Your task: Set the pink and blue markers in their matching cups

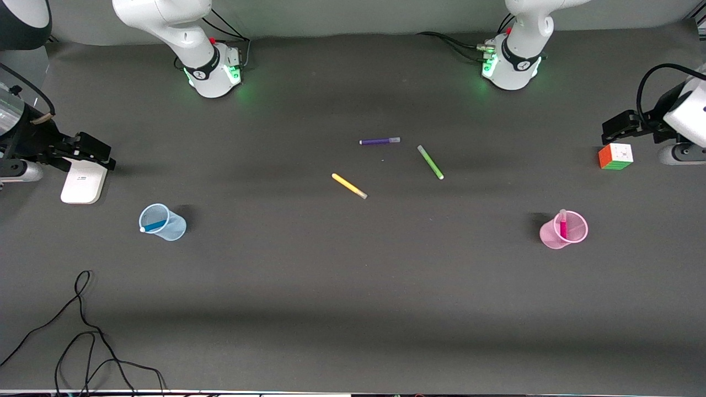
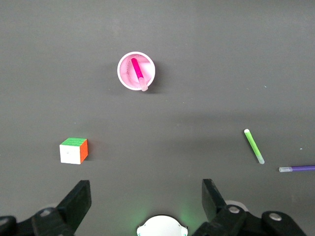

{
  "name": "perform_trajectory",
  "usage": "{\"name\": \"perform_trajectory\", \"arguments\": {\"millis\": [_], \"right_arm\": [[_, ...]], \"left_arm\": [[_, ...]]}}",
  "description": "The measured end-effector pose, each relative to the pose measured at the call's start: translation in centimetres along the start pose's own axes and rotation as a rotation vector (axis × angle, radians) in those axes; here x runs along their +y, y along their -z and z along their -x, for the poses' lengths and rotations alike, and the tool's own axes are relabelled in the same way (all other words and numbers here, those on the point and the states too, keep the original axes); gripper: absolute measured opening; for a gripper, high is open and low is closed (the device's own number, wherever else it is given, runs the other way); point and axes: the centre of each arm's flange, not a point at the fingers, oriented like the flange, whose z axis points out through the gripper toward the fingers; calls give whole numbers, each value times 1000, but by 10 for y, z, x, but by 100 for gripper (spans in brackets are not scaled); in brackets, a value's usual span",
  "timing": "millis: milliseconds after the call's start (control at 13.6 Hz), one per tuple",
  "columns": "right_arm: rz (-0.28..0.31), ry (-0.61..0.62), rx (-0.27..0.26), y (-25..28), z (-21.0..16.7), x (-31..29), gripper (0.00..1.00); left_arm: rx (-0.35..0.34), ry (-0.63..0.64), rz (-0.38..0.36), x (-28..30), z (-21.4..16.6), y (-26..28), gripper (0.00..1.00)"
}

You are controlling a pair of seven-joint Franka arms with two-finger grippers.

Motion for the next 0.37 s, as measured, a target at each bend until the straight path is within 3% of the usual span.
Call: {"name": "perform_trajectory", "arguments": {"millis": [367], "right_arm": [[0, 8, -4, 1, 1, -4, 100]], "left_arm": [[-16, -8, -1, 4, 1, -5, 100]]}}
